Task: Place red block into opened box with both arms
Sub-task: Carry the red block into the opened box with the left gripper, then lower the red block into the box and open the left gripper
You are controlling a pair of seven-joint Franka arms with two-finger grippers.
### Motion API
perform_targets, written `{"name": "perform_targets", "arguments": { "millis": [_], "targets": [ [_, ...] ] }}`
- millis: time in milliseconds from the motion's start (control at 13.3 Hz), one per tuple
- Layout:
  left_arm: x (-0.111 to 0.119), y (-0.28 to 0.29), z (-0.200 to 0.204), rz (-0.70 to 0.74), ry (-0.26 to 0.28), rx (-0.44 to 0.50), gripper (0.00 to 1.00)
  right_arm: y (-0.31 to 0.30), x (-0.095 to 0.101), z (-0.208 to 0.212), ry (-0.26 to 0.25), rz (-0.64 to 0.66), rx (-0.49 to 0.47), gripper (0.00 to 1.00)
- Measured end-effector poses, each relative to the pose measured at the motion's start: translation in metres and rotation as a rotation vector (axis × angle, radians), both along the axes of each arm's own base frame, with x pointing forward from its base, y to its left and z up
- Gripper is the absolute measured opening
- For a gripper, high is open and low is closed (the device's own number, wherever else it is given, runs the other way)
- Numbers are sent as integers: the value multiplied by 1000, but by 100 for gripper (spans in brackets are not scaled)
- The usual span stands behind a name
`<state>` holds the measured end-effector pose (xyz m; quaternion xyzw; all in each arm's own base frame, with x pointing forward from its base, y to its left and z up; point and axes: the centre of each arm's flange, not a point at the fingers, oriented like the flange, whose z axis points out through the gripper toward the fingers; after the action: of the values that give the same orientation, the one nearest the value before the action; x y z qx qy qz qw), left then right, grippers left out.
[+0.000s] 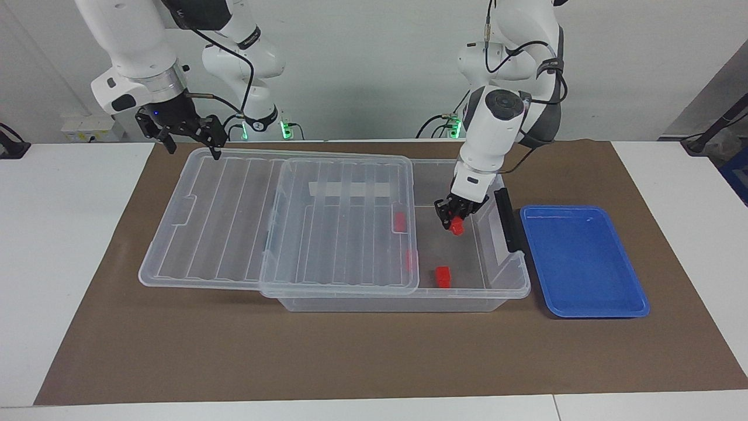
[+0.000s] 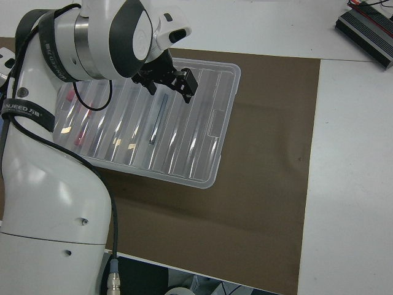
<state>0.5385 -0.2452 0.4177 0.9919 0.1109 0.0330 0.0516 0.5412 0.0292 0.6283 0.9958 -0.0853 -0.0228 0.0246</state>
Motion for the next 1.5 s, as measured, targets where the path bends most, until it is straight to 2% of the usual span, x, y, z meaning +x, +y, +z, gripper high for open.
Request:
{"name": "perform_targets", "arguments": {
  "millis": [524,749,1498],
  "targets": [
    [-2,-13,-63,-87,8,42,34,-16,0,4,-15,-7,5,100],
    [2,-17,-92,-99,-5,77,34,-21,0,5,-16,-8,6,100],
    [-4,-16,-112,-110,-12,85,34,-20,-1,8,-21,-6,6,100]
  ]
}}
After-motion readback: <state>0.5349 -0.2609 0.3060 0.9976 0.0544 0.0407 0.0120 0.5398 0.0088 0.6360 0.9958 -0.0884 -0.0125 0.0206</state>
